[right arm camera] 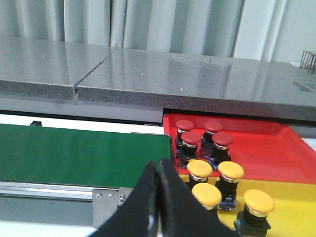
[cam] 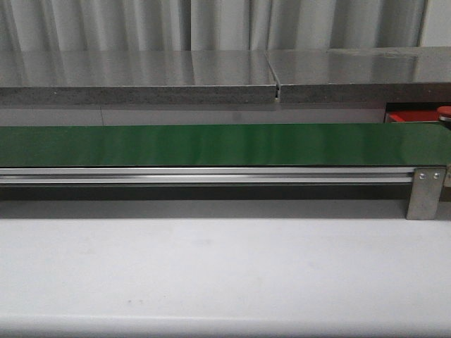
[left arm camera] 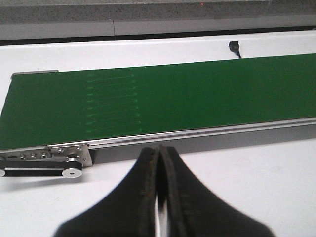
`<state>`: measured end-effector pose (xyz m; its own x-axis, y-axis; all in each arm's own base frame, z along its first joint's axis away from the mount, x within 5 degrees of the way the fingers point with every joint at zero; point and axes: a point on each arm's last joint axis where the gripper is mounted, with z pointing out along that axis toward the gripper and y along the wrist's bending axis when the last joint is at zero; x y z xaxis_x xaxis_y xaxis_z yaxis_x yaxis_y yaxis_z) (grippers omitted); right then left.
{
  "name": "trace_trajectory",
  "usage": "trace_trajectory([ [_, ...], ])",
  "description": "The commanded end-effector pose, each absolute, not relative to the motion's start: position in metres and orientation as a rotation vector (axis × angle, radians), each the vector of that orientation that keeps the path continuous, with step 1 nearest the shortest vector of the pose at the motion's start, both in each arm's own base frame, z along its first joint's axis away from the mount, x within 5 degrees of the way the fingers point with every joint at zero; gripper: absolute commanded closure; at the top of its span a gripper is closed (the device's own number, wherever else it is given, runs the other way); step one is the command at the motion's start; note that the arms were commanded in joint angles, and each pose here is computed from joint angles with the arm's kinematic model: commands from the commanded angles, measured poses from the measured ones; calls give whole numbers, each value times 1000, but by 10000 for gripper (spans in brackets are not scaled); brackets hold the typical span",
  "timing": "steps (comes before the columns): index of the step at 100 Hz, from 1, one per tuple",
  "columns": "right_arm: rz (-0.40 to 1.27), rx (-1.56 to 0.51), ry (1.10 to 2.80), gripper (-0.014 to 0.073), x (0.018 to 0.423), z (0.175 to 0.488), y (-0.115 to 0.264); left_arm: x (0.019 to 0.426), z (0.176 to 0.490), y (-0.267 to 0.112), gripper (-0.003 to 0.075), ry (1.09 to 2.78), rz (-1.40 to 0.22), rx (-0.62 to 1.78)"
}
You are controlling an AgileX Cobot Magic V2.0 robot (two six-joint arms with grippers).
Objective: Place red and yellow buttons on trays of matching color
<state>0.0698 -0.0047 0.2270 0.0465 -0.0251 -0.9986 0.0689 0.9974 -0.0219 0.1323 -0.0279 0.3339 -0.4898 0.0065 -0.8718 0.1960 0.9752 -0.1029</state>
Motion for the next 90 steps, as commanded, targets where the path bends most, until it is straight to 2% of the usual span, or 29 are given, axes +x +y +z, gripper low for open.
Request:
trace_trajectory([
  [1,-73,17,1412,712,66,233,-3,134,350,-29,741,1972,-246,128],
  [18,-73,33,1445,712,57,216,-4,134,350,-29,741,1972,-246,128],
  [90,-77,35,1438,712,53,215,-4,134,350,-29,741,1974,-246,128],
])
